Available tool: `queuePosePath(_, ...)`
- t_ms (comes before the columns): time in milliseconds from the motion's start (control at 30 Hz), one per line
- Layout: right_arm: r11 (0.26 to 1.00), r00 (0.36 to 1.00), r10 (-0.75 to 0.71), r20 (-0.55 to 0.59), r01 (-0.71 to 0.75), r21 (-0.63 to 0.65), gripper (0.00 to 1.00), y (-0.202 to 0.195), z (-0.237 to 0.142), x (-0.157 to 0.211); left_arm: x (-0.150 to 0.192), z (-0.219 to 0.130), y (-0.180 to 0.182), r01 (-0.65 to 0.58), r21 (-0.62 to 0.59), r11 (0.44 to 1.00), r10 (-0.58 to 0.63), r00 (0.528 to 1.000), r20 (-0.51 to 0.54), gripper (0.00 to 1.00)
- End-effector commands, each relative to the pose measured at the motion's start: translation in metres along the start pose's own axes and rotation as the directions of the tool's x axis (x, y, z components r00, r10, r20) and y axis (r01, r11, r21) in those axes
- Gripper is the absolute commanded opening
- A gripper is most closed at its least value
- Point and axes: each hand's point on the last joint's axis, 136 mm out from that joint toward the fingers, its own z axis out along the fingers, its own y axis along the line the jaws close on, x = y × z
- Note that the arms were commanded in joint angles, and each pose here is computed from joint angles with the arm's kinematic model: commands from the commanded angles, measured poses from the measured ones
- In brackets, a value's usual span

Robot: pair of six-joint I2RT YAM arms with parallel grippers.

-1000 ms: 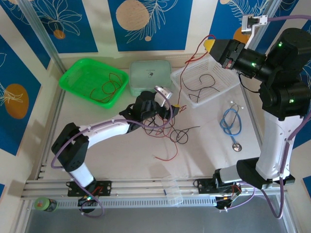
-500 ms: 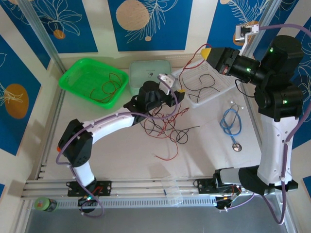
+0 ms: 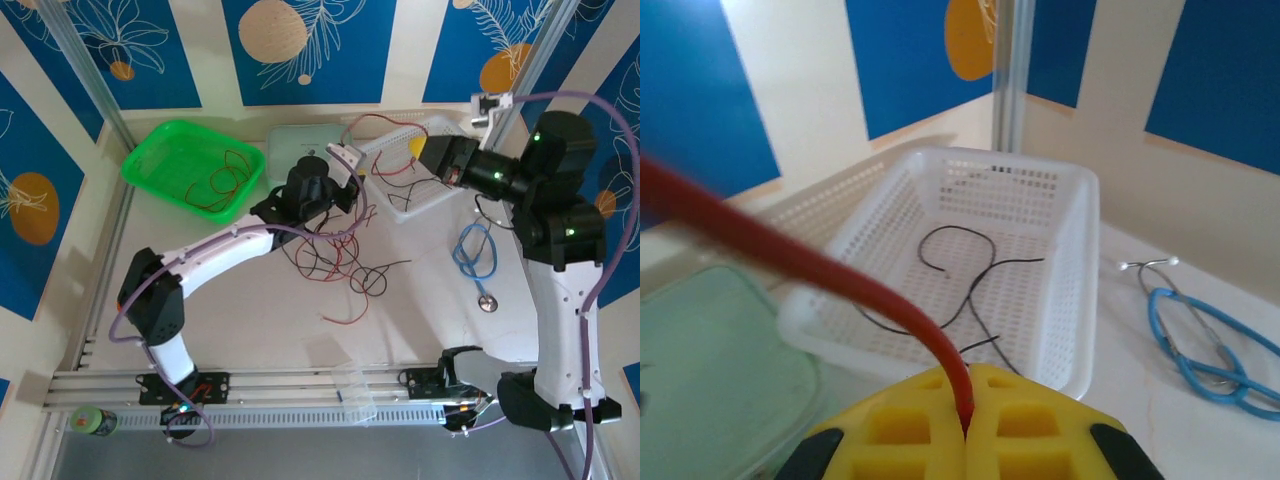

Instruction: Untangle the cables

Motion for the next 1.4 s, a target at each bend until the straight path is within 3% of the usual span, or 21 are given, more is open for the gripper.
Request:
queuePosePath(0, 0.996, 0.998, 0.052, -0.036, -0.05, 0.069, 0.0, -0.041, 0.018, 0.019, -0.062, -0.049, 0.017, -0.051, -0.092, 0.994, 0.058, 0.996, 0.071, 0.01)
queuePosePath(167, 0.988, 0.973, 0.134, -0.185, -0.118, 0.1, 0.0, -0.081, 0.07, 0.068, -0.087, -0.086, 0.023, -0.043, -0.119, 0.992, 0.054, 0.994, 0.096, 0.02)
queuePosePath(333, 0.994, 0.924, 0.099, -0.368, -0.071, 0.089, 0.0, -0.077, 0.117, 0.139, -0.099, -0.107, 0.032, -0.025, -0.163, 0.986, 0.047, 0.99, 0.13, 0.02)
queuePosePath(533, 0.996, 0.857, 0.052, -0.513, -0.006, 0.092, 0.0, -0.074, 0.136, 0.221, -0.104, -0.116, 0.041, -0.032, -0.21, 0.977, 0.066, 0.985, 0.16, 0.02)
queuePosePath(600, 0.995, 0.842, 0.043, -0.537, 0.015, 0.103, 0.09, -0.077, 0.133, 0.236, -0.107, -0.118, 0.042, -0.032, -0.215, 0.976, 0.071, 0.982, 0.176, 0.02)
queuePosePath(800, 0.976, 0.881, 0.015, -0.473, 0.09, 0.199, 0.5, -0.093, 0.096, 0.224, -0.117, -0.129, 0.043, -0.029, -0.219, 0.975, 0.077, 0.974, 0.214, 0.02)
queuePosePath(933, 0.952, 0.905, 0.012, -0.424, 0.12, 0.282, 0.69, -0.113, 0.071, 0.218, -0.122, -0.134, 0.043, -0.027, -0.218, 0.976, 0.078, 0.971, 0.227, 0.02)
queuePosePath(1033, 0.934, 0.908, -0.034, -0.418, 0.177, 0.31, 0.73, -0.13, 0.064, 0.218, -0.125, -0.136, 0.044, -0.028, -0.218, 0.975, 0.081, 0.969, 0.235, 0.02)
queuePosePath(1100, 0.903, 0.889, -0.154, -0.432, 0.304, 0.304, 0.75, -0.141, 0.064, 0.216, -0.126, -0.137, 0.044, -0.03, -0.219, 0.975, 0.083, 0.968, 0.237, 0.02)
queuePosePath(1233, 0.798, 0.799, -0.415, -0.435, 0.549, 0.247, 0.78, -0.152, 0.074, 0.212, -0.129, -0.14, 0.046, -0.039, -0.228, 0.973, 0.093, 0.968, 0.232, 0.02)
queuePosePath(1367, 0.695, 0.688, -0.639, -0.344, 0.708, 0.126, 0.81, -0.142, 0.095, 0.214, -0.133, -0.143, 0.047, -0.04, -0.233, 0.972, 0.098, 0.966, 0.241, 0.02)
